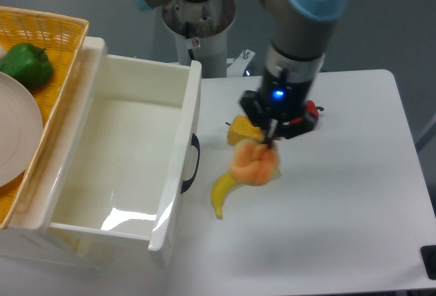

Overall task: Place the round bread in the upper white drawer
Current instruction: 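Carry the bread roll over the open white drawer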

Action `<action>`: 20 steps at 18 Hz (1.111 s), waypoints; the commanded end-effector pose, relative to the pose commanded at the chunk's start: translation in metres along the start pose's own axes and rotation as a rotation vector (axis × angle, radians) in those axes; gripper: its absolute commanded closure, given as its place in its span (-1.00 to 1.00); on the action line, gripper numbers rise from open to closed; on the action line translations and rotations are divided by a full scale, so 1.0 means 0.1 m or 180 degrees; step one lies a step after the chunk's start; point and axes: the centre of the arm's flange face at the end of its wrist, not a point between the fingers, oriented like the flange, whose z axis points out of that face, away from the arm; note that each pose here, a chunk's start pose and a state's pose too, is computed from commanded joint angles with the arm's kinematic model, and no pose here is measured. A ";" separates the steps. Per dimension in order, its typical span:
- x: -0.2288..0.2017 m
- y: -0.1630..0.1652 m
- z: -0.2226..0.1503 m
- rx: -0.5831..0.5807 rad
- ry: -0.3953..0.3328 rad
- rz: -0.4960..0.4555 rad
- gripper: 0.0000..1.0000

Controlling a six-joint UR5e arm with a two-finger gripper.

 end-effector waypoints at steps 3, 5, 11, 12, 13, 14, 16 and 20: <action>0.41 -0.09 0.02 -0.0011 0.0054 0.0065 1.00; 0.64 -0.17 0.05 -0.0044 0.0058 0.0061 1.00; 1.17 -0.31 0.22 -0.0118 0.0149 0.0279 1.00; 1.22 -0.30 0.23 -0.0124 0.0164 0.0296 1.00; 1.28 -0.32 0.25 -0.0124 0.0190 0.0331 0.78; 1.36 -0.35 0.25 -0.0113 0.0203 0.0380 0.58; 1.51 -0.39 0.30 -0.0111 0.0225 0.0456 0.31; 1.60 -0.40 0.34 -0.0133 0.0228 0.0497 -1.00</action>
